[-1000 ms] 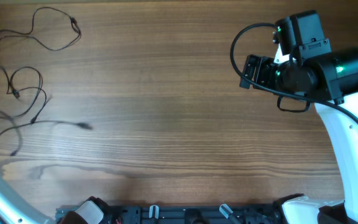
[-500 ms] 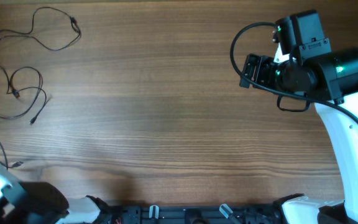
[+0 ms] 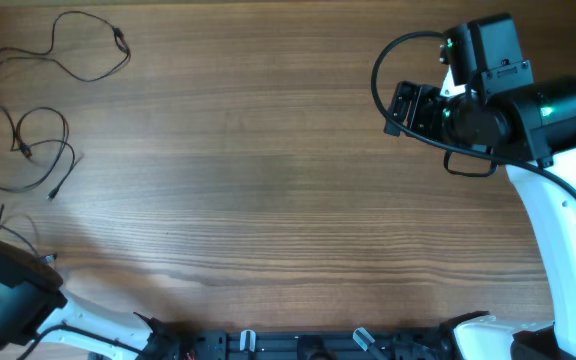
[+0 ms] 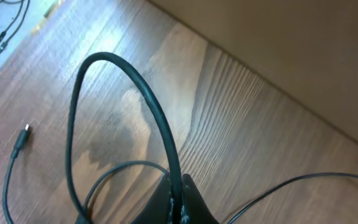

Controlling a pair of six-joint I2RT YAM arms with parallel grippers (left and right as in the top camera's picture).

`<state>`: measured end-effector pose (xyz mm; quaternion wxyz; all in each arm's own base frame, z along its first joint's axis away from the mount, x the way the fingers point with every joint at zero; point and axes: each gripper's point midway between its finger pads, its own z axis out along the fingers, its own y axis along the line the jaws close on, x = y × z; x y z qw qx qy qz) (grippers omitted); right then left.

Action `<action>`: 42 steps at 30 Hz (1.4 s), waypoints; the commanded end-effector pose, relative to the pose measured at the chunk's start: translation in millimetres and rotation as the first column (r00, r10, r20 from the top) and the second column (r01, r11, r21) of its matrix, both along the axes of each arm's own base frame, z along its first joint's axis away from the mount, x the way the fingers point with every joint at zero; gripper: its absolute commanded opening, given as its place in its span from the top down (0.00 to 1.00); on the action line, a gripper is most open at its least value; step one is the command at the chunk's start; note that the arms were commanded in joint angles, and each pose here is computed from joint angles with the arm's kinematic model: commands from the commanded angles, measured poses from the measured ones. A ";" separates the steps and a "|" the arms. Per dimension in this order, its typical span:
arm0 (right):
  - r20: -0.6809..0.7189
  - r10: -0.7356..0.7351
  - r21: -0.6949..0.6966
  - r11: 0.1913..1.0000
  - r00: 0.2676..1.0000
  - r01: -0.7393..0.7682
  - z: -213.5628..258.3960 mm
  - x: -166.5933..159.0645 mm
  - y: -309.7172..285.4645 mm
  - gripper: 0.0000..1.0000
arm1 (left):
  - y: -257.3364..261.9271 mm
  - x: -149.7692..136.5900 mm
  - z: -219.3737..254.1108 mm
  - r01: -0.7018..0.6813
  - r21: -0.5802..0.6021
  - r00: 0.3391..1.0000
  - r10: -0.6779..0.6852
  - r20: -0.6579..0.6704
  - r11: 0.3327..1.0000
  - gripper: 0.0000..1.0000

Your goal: Untangle cables

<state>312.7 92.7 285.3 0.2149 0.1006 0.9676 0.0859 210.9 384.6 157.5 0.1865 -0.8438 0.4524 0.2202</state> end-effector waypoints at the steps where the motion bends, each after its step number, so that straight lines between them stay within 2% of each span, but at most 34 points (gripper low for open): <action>1: -0.005 -0.003 0.012 1.000 1.000 0.003 -3.3 3.8 3.7 0.00 | -5.1 4.2 -31.6 0.010 -0.097 1.000 -0.012 -0.015 0.995 0.96; 4: -0.004 -0.003 0.013 1.000 1.000 0.003 -3.4 4.6 4.0 0.00 | -9.5 10.0 -52.1 0.021 -0.158 1.000 -0.022 -0.005 0.987 0.91; 9: -0.008 -0.003 0.012 1.000 1.000 0.003 -4.0 4.0 3.7 0.00 | -5.6 12.7 -79.8 0.015 -0.190 0.999 -0.022 -0.033 0.982 0.91; 10: -0.008 -0.003 0.012 1.000 1.000 0.003 -4.0 4.0 3.9 0.00 | -5.2 13.1 -85.7 0.015 -0.198 0.999 -0.023 -0.039 0.980 0.88; 11: -0.008 -0.003 0.012 1.000 1.000 0.003 -4.0 4.0 3.8 0.00 | -4.2 14.0 -90.6 0.019 -0.202 0.999 -0.028 -0.043 0.979 0.78; 12: -0.008 -0.003 0.012 1.000 1.000 0.004 -4.0 4.1 3.8 0.00 | -1.6 16.2 -93.3 0.061 -0.208 0.996 -0.074 -0.054 0.976 0.74; 13: -0.006 -0.003 0.012 1.000 1.000 0.003 -3.8 4.4 3.8 0.00 | 3.4 20.3 -94.5 0.141 -0.212 0.985 -0.159 -0.072 0.967 0.63; 14: -0.003 -0.003 0.013 1.000 1.000 0.003 -3.5 5.1 4.0 0.00 | 7.5 23.6 -93.6 0.236 -0.224 0.960 -0.263 -0.099 0.946 0.45; 16: 0.005 0.000 0.013 1.000 1.000 0.000 -2.6 6.7 4.4 0.00 | 3.9 29.3 -96.2 0.316 -0.261 0.934 -0.347 -0.085 0.912 0.15; 18: 0.004 0.001 0.013 1.000 1.000 -0.001 -3.1 7.2 4.7 0.00 | -5.8 43.4 -100.5 0.420 -0.306 0.896 -0.444 -0.010 0.854 0.03; 20: -0.005 0.006 0.007 1.000 1.000 -0.006 -6.5 9.2 5.2 0.00 | -14.9 60.0 -98.0 0.508 -0.319 0.857 -0.509 0.087 0.800 0.00; 25: -0.041 0.007 -0.003 1.000 0.999 -0.007 -18.2 14.3 7.0 0.00 | -13.3 75.3 -34.0 0.557 -0.182 0.830 -0.532 0.167 0.810 0.00; 28: -0.070 0.011 -0.001 1.000 0.998 -0.011 -27.0 17.8 10.0 0.00 | -23.9 87.1 9.2 0.603 -0.084 0.782 -0.567 0.260 0.793 0.00; 29: -0.081 0.019 0.013 1.000 0.996 -0.018 -29.5 18.0 13.1 0.00 | -22.1 89.3 14.4 0.607 -0.061 0.776 -0.574 0.263 0.792 0.00; 31: -0.103 0.037 0.044 0.999 0.994 -0.033 -33.3 17.6 20.0 0.00 | -19.0 91.7 8.4 0.684 -0.064 0.721 -0.661 0.209 0.726 0.03; 38: -0.151 0.043 0.045 0.998 0.988 -0.036 -40.3 11.1 20.8 0.00 | -31.7 72.9 -30.6 0.648 -0.232 0.762 -0.610 0.217 0.726 0.00; 40: -0.160 0.045 0.049 0.998 0.986 -0.037 -40.8 9.2 21.4 0.00 | -37.2 71.6 -19.8 0.591 -0.224 0.802 -0.538 0.259 0.775 0.00; 42: -0.165 0.048 0.047 0.998 0.985 -0.041 -41.3 7.7 21.0 0.00 | -36.2 72.2 -0.7 0.585 -0.172 0.802 -0.534 0.268 0.792 0.00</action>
